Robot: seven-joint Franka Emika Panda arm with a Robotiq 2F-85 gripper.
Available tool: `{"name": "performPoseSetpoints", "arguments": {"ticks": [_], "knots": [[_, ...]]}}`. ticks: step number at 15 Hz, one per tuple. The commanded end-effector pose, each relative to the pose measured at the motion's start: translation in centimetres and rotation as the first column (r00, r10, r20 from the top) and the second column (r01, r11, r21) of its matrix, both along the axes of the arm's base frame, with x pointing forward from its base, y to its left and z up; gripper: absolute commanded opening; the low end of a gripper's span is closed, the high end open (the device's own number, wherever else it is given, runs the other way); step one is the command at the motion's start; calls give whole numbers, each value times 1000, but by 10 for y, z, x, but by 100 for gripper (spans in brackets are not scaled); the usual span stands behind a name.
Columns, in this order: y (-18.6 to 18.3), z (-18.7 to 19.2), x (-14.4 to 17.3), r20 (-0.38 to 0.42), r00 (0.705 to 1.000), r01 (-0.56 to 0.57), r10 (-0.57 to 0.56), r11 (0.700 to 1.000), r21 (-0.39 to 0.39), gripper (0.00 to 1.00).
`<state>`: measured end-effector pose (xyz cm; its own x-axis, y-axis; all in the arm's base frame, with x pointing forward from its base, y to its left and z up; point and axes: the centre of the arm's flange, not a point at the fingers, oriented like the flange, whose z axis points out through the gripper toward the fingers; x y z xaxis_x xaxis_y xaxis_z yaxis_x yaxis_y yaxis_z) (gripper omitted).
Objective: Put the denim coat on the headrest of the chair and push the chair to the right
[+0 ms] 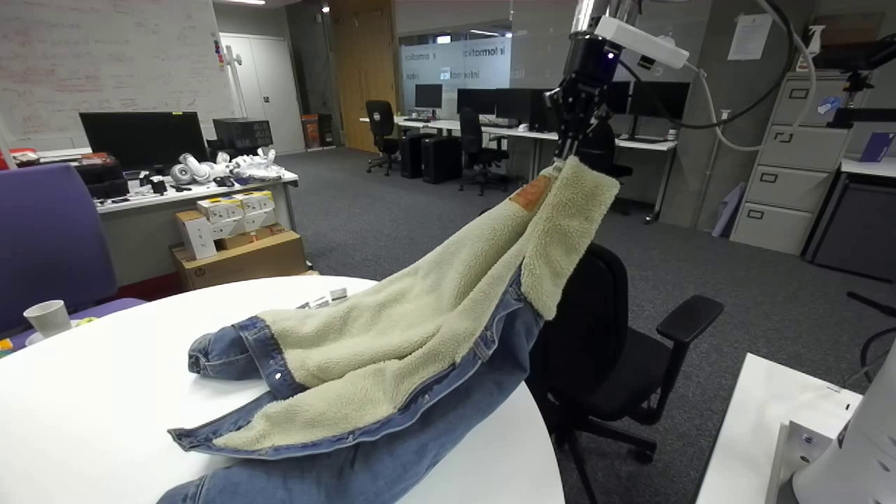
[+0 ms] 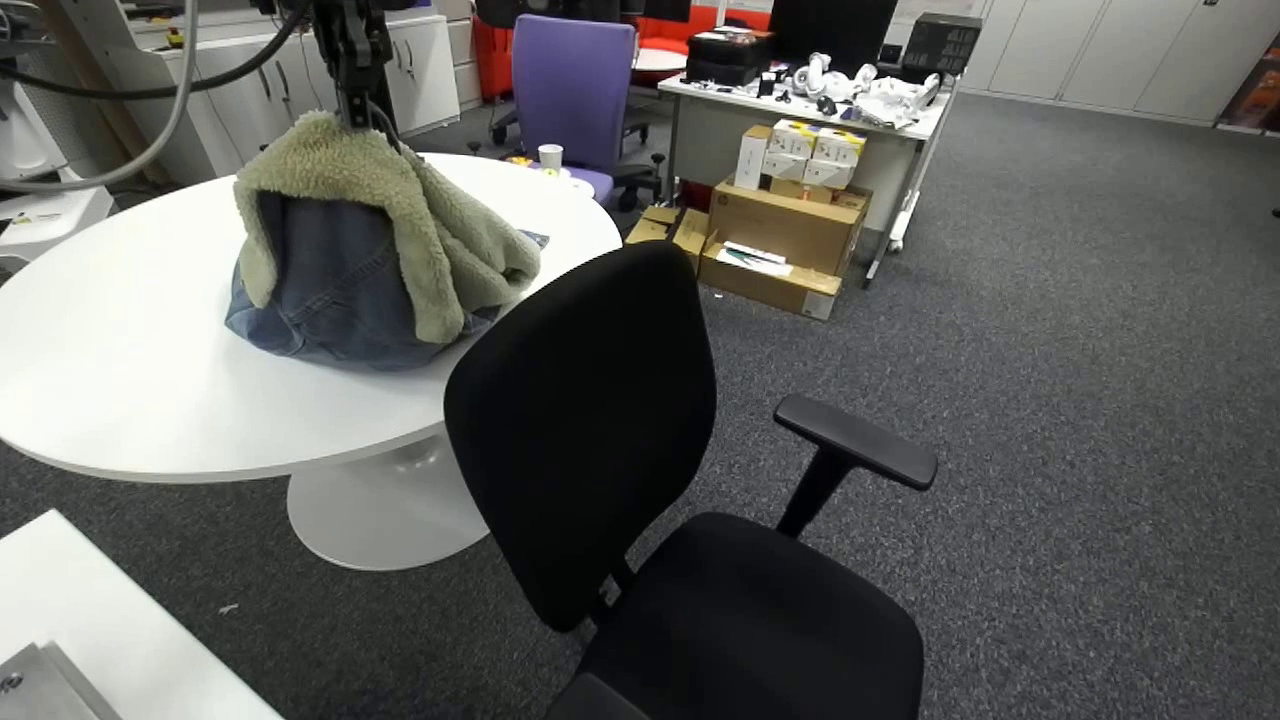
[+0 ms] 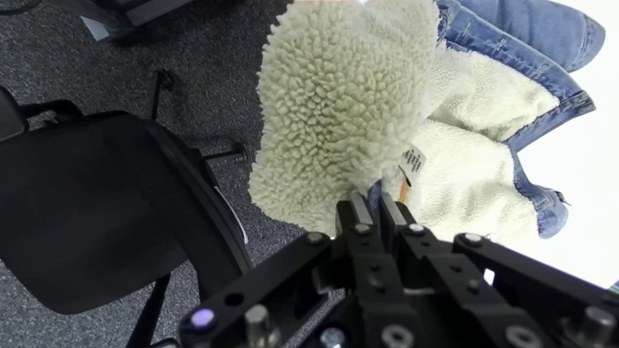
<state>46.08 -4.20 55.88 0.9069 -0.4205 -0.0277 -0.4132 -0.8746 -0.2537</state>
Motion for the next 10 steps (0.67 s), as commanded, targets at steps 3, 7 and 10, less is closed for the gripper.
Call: {"name": "performPoseSetpoints", "arguments": {"ticks": [3,7,10], "knots": [[1,60,-17,73,997,-9,8,1000,11,2],[-10,102,-26,140,990,20,-24,999,29,2],[-28,140,-25,165,983,74,-84,995,64,2]]}}
